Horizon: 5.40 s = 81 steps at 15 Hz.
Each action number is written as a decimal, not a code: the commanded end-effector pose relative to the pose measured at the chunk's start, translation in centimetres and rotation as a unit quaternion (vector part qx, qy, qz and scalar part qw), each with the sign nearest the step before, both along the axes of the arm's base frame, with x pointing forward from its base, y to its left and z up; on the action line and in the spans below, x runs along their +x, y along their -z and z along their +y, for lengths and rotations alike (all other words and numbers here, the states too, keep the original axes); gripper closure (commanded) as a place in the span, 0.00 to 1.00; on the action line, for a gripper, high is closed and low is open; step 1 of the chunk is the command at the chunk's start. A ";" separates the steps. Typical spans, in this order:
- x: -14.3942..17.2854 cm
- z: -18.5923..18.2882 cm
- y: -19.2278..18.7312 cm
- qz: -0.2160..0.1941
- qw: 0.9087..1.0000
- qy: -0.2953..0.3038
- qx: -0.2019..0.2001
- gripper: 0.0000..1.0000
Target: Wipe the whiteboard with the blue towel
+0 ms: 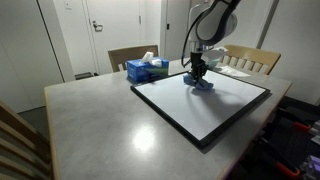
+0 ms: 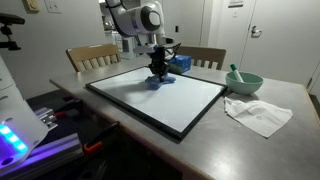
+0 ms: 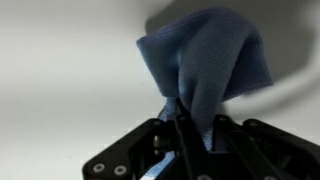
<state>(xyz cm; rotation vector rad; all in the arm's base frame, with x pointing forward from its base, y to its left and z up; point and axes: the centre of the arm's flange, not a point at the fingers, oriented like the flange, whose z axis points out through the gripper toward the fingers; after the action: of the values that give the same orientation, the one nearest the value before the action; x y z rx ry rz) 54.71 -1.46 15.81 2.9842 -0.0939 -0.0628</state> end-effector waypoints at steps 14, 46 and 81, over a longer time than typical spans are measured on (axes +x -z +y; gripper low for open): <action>-2.4 -12.3 3.5 0.034 0.999 -0.013 0.017 0.96; -3.1 -22.6 2.8 0.018 0.998 -0.017 0.065 0.96; -7.3 -23.9 -0.2 0.113 0.990 -0.037 -0.072 0.96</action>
<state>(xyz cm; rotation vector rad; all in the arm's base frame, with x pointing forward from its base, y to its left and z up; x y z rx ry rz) 48.67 -26.12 15.07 2.8400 0.0315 -0.3287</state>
